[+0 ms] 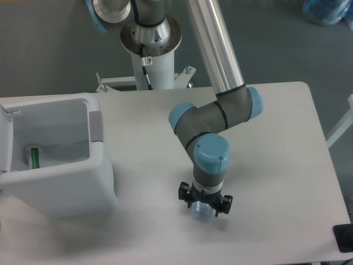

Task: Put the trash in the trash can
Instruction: 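Close the gripper around the water bottle and lift it, then carry the bottle over the bin and release it inside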

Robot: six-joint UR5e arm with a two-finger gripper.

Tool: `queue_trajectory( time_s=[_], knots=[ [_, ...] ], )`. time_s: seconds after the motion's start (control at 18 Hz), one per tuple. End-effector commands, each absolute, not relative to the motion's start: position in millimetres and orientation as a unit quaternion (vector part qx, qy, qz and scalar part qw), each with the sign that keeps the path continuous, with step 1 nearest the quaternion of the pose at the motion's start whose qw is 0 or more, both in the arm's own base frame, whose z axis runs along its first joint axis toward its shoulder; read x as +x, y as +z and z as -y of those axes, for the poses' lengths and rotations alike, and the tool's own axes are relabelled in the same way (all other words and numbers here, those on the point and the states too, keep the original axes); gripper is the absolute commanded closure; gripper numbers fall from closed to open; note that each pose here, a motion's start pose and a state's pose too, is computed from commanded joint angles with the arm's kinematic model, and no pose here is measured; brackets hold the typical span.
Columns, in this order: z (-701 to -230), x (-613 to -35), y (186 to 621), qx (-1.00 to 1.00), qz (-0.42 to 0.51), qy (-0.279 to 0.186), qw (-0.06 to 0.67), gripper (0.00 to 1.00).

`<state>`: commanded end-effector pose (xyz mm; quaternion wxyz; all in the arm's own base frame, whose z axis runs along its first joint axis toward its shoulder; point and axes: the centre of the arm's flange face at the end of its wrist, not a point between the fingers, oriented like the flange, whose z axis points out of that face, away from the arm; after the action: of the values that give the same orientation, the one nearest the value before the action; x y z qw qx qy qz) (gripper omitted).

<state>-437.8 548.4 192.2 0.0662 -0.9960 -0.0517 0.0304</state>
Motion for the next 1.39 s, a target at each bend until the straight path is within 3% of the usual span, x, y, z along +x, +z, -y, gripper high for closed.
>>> queue_trajectory(
  time_s=[0.28,0.94,1.06,1.22,1.39],
  knots=[
    [-547.1,-435.5,189.9,-0.996,0.05,0.03,0.062,0.33],
    [-548.6,-438.6,216.1,-0.995,0.046,0.044,0.076,0.36],
    [-548.3,-437.9,241.7,-0.993,0.044,0.059,0.091,0.36],
    [-551.6,-436.5,316.7,-0.983,0.042,0.1,0.146,0.36],
    [-552.1,-424.1,393.7,-0.966,0.031,0.09,0.241,0.36]
  ],
)
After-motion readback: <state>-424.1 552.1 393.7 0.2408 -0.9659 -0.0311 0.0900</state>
